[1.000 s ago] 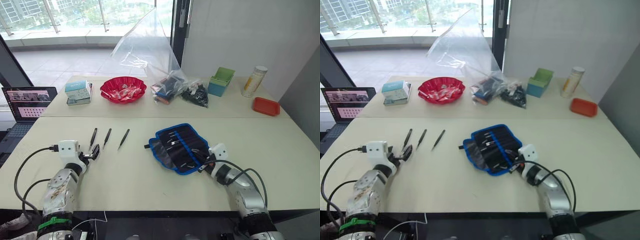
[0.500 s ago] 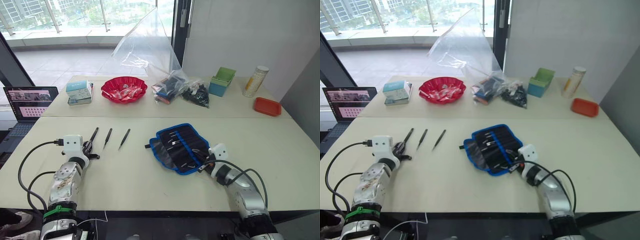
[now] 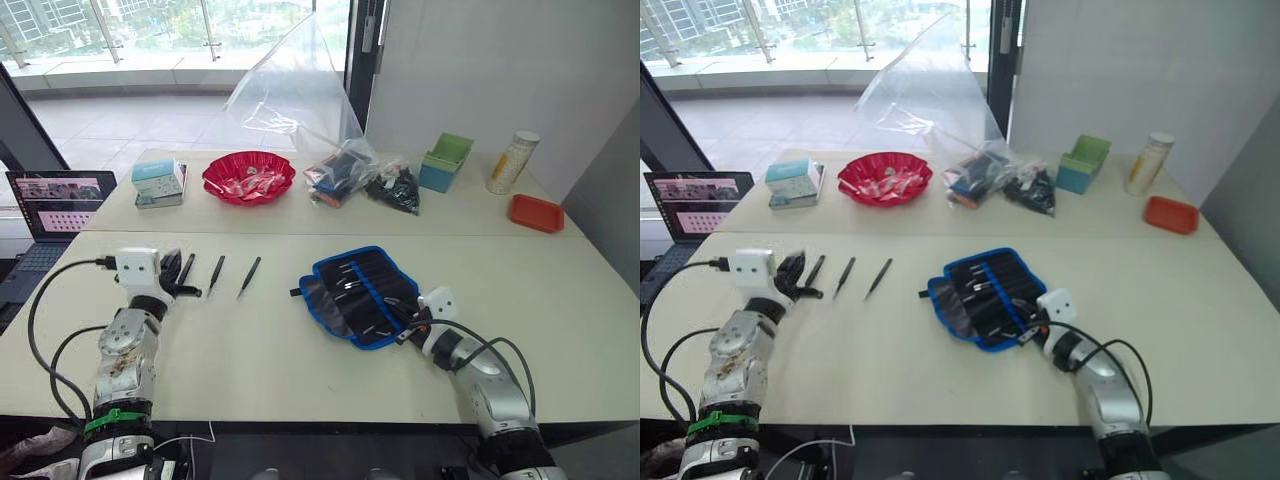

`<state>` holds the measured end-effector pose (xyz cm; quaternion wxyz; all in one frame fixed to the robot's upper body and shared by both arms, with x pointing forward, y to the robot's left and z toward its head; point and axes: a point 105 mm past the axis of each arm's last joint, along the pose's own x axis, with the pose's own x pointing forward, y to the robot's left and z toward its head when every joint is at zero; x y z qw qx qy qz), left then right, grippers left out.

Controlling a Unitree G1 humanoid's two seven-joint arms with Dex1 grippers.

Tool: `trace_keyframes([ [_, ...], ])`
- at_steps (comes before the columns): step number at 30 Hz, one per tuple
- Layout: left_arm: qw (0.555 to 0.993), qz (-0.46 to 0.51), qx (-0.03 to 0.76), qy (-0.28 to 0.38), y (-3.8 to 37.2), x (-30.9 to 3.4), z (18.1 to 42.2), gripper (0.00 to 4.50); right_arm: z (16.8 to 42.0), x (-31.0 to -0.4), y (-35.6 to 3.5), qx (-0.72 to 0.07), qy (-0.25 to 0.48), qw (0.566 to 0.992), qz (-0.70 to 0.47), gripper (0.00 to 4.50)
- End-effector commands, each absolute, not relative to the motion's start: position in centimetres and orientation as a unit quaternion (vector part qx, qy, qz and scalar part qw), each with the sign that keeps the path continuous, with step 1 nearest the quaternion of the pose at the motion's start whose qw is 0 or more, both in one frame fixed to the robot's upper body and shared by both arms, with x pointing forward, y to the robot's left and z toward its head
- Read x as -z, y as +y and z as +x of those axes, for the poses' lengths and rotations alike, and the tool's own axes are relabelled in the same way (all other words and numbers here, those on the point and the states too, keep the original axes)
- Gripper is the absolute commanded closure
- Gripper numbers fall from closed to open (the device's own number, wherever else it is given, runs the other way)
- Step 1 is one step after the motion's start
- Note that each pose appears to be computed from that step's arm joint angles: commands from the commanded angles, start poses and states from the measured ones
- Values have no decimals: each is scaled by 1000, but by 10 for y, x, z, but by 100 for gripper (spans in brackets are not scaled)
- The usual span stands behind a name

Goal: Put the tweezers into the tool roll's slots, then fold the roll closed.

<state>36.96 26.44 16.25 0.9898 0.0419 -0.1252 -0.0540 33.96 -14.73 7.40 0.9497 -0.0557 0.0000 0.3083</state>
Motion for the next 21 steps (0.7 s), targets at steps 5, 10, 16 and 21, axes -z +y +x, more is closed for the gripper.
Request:
trace_keyframes([
  [5,989,34,45,-134,269,-195,379,449,336,-66,-143,-308,10,950,-50,450],
  [10,1000,4,-16,-22,300,-165,378,334,335,-66,-143,-306,11,951,-49,450],
  [16,994,20,-14,103,305,-134,371,169,336,-64,-141,-310,14,949,-52,450],
  [21,989,8,-22,148,308,-113,364,169,336,-64,-140,-312,14,948,-53,450],
])
